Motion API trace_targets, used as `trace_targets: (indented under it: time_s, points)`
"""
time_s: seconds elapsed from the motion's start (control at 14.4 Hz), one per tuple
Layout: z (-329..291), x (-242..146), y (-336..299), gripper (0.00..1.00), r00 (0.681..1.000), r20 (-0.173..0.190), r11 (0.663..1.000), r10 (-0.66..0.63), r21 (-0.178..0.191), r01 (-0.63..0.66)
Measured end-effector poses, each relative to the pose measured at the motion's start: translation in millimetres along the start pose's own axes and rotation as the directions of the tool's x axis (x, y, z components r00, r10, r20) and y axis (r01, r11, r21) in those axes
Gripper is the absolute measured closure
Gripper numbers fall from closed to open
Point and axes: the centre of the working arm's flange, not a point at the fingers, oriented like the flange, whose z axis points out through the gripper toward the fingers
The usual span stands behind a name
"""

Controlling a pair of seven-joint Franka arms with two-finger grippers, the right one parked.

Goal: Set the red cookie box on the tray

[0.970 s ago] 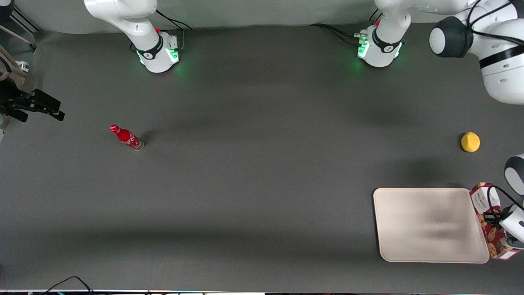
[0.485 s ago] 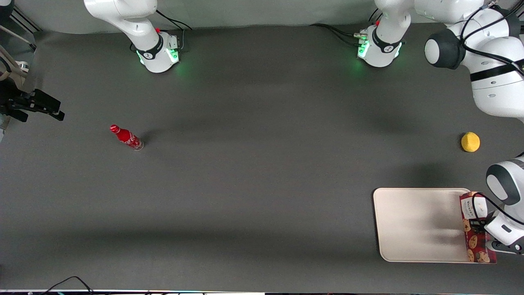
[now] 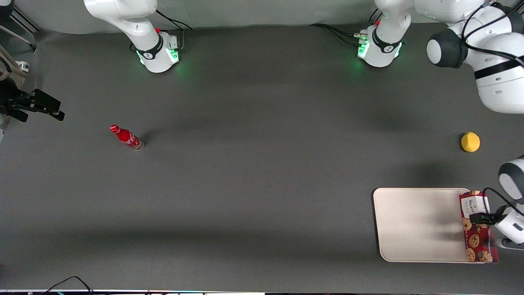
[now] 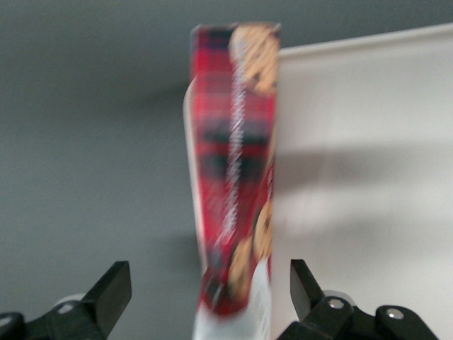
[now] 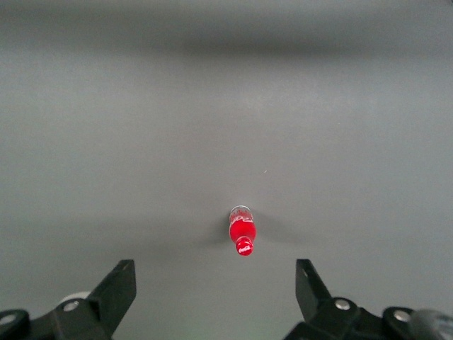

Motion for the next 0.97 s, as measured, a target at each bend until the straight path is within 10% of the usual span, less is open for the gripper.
trace_targets:
  time_s: [0.62, 0.97]
  points:
    - [-262.2, -63.9, 22.2, 0.00, 0.975, 0.209, 0.989, 0.068, -0.146, -0.038]
    - [-354.8, -135.1, 81.8, 0.00, 0.966, 0.259, 0.978, 0.006, -0.203, 0.049]
